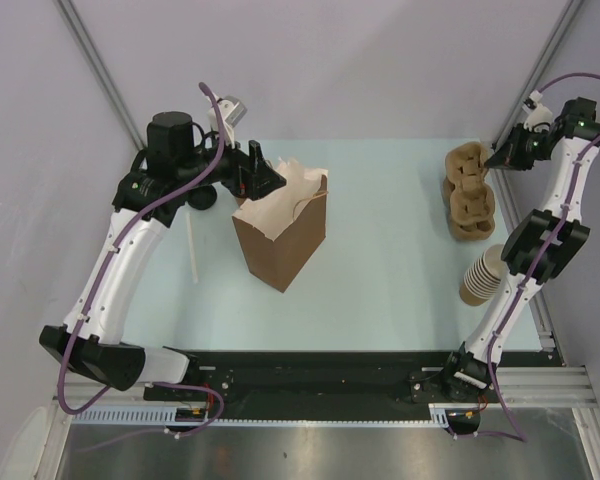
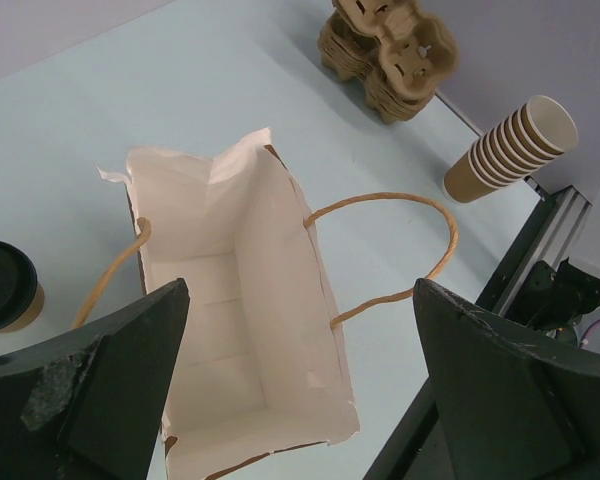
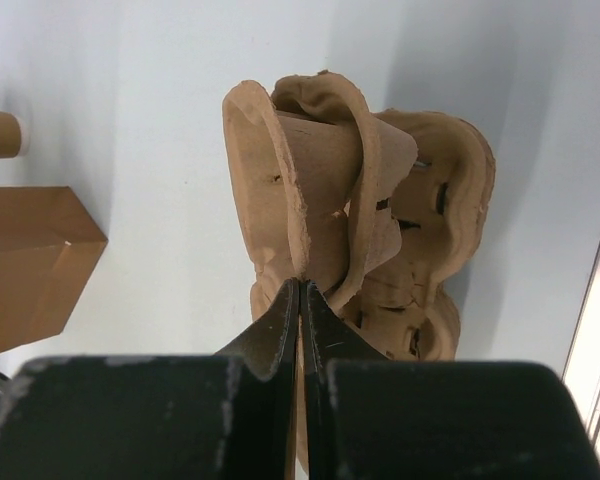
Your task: Pack the takeout coffee
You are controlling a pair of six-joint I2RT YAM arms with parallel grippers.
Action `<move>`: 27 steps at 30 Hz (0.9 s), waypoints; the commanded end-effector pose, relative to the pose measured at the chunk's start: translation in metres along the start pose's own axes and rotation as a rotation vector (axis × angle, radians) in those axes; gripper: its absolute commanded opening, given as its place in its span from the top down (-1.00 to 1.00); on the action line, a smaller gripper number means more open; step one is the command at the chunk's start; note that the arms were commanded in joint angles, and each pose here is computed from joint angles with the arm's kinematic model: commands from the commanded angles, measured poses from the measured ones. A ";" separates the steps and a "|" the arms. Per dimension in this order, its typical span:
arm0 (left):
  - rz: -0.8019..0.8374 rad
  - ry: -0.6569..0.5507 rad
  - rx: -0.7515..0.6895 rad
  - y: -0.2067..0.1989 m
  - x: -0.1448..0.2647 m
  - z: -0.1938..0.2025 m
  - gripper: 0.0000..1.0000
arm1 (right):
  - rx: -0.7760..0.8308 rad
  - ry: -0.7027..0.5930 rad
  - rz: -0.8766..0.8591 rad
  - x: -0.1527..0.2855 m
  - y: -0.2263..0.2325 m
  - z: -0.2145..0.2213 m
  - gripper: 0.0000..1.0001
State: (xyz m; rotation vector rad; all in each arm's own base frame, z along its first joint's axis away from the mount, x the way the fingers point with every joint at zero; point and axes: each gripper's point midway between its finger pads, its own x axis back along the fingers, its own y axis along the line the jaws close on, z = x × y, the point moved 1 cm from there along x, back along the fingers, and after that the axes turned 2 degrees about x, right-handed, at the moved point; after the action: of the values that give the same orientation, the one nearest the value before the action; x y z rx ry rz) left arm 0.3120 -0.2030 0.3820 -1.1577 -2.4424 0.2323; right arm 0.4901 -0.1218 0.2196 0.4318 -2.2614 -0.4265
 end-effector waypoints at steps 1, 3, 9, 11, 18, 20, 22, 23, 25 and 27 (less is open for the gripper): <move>0.010 -0.036 -0.027 -0.002 0.003 -0.010 -0.99 | 0.054 -0.090 -0.056 0.027 0.028 -0.024 1.00; 0.014 -0.039 -0.054 -0.003 0.004 -0.011 -0.99 | 0.073 -0.116 -0.087 0.035 0.039 -0.030 1.00; 0.037 -0.105 -0.175 -0.015 0.016 -0.041 -0.99 | 0.129 -0.194 -0.198 0.063 0.080 -0.046 1.00; 0.040 -0.133 -0.223 -0.019 0.020 -0.057 -0.99 | 0.135 -0.226 -0.279 0.079 0.106 -0.051 1.00; 0.117 -0.216 -0.284 -0.054 0.027 -0.097 -0.91 | 0.130 -0.296 -0.557 0.128 0.187 -0.061 1.00; 0.167 -0.245 -0.280 -0.072 0.028 -0.106 -0.87 | 0.194 -0.325 -0.633 0.150 0.216 -0.063 1.00; 0.199 -0.263 -0.291 -0.085 0.021 -0.112 -0.83 | 0.129 -0.281 -0.705 0.153 0.233 -0.054 1.00; 0.214 -0.282 -0.305 -0.094 0.023 -0.119 -0.81 | 0.219 -0.324 -0.715 0.172 0.253 -0.055 1.00; 0.253 -0.249 -0.281 -0.104 0.009 -0.113 -0.78 | 0.077 -0.254 -0.766 0.167 0.259 -0.039 1.00; 0.284 -0.234 -0.254 -0.110 0.001 -0.111 -0.75 | 0.265 -0.347 -0.787 0.187 0.284 -0.036 1.00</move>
State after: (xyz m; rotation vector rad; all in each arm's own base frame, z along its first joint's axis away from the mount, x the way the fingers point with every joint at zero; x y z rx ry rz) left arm 0.2894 -0.2523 0.5103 -1.5767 -2.6238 0.0846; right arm 0.3882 0.0142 0.4420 1.2509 -2.3929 -0.7353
